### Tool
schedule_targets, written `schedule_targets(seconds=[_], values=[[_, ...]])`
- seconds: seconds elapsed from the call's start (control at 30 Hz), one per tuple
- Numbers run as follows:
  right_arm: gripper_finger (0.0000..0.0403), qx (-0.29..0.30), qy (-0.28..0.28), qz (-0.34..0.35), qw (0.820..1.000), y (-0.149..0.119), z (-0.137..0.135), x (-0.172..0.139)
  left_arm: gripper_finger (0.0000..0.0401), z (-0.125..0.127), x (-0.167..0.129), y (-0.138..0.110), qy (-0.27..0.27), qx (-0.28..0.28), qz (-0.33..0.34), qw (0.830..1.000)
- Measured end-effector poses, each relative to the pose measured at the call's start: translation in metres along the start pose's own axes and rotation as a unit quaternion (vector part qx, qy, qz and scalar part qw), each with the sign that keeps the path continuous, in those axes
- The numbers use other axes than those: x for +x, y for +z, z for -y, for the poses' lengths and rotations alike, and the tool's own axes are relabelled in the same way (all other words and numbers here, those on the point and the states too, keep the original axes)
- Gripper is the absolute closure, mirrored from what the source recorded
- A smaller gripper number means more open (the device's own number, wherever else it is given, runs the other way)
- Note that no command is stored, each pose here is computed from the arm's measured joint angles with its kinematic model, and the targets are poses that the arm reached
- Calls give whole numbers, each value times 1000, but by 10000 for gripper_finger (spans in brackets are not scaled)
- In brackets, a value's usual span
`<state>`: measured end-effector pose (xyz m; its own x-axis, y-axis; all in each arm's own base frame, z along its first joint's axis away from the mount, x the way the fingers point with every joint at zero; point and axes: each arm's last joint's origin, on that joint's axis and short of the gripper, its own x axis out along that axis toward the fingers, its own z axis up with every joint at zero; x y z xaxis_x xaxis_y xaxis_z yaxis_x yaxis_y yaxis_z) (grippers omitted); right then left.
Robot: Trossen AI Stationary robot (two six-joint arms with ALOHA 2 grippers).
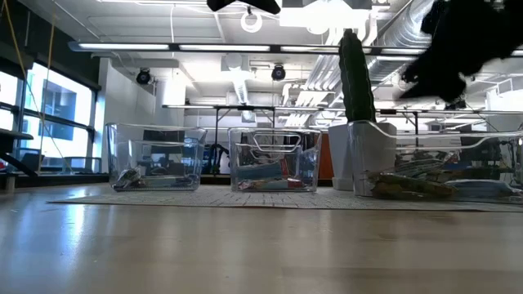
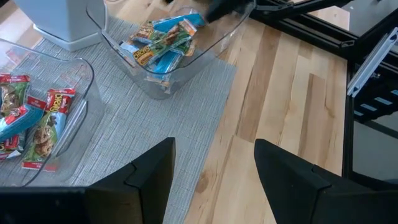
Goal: Pick and place Granola Bars by type
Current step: Return to Home Position
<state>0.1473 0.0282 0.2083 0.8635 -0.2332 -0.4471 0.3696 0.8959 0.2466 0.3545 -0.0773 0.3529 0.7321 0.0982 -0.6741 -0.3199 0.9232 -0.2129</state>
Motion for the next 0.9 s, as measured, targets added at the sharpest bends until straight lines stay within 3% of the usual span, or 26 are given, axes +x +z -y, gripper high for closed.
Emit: schedule_targets(seconds=[0.13,0.33,0.57,0.7,0.83,0.9], values=[[110,-51,128,88,987,20,-2,-31,188,0,0,0,0,0,0,1000],[109,-43,202,119,971,19,15,-65,188,0,0,0,0,0,0,1000],[109,-30,204,156,966,7,28,-70,188,0,0,0,0,0,0,1000],[109,-21,195,155,968,-7,31,-61,188,1,0,-2,-20,27,-21,999],[109,-12,211,168,963,-19,31,-51,188,1,0,-2,-29,143,-15,989],[109,-18,221,178,959,-23,31,-47,188,1,0,0,-18,174,-4,985]])
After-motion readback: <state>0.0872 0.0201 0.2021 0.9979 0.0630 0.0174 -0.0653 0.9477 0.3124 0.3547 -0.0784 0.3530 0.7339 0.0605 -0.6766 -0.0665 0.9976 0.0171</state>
